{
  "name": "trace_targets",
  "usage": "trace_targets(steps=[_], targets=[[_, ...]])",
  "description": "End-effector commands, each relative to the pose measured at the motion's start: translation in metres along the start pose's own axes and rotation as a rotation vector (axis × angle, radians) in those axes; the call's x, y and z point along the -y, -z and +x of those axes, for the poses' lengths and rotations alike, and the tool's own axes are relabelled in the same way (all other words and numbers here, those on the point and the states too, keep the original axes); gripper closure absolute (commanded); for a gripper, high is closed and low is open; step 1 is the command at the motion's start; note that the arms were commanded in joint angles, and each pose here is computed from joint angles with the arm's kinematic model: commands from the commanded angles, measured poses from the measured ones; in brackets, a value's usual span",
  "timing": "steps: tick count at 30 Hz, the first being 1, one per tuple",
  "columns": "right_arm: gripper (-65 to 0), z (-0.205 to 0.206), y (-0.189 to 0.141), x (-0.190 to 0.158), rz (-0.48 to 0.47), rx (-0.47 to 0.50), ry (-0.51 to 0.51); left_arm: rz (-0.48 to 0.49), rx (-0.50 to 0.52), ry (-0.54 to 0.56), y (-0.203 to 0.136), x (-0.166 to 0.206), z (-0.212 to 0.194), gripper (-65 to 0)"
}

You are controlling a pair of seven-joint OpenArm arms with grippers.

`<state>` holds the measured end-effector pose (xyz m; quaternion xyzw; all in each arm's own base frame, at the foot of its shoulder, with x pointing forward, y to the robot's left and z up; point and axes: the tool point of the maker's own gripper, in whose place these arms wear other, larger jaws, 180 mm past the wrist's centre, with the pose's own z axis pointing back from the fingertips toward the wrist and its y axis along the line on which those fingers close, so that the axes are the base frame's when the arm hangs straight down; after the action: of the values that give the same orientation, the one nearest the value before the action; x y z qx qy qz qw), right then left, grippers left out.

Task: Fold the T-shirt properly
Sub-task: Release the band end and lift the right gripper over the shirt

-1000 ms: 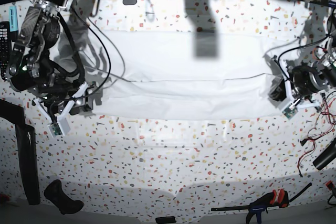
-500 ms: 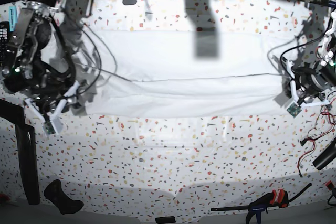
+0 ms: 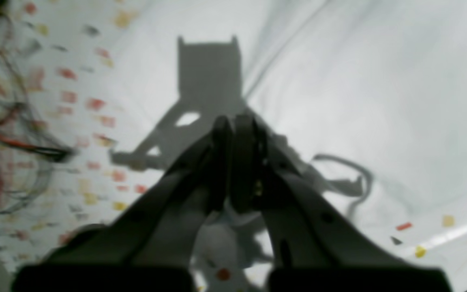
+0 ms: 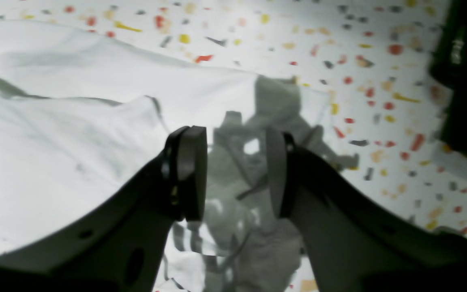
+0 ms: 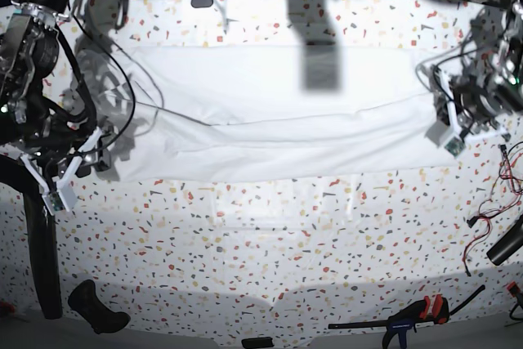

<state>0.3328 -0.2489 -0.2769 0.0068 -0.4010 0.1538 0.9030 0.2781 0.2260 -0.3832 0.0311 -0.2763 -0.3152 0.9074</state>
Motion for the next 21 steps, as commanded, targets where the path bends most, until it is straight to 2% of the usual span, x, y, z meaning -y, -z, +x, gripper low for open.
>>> trace_targets(steps=[1, 4, 9, 15, 17, 21], targets=[[-24.0, 0.009, -0.003, 0.003, -0.009, 0.03, -0.007, 0.03, 0.023, 0.023, -0.005, -0.008, 0.003, 0.0], [-24.0, 0.008, 0.004, -0.008, 0.035, 0.052, 0.013, 0.056, 0.005, 0.067, -0.003, -0.004, -0.01, 0.0], [-24.0, 0.029, 0.017, -0.032, 0.142, 0.19, 0.086, 0.064, -0.003, 0.077, -0.003, -0.005, -0.012, 0.0], [-24.0, 0.039, 0.042, -0.077, 0.266, 0.218, 0.119, 0.061, 0.022, 0.076, -0.003, -0.004, -0.008, 0.0], [-24.0, 0.026, 0.06, -0.092, 0.288, 0.172, 0.119, 0.062, 0.022, 0.076, -0.003, -0.005, -0.008, 0.0], [-24.0, -0.032, 0.096, -0.115, 0.3, -0.052, 0.051, 0.062, 0.021, 0.077, -0.003, -0.005, -0.008, 0.0]])
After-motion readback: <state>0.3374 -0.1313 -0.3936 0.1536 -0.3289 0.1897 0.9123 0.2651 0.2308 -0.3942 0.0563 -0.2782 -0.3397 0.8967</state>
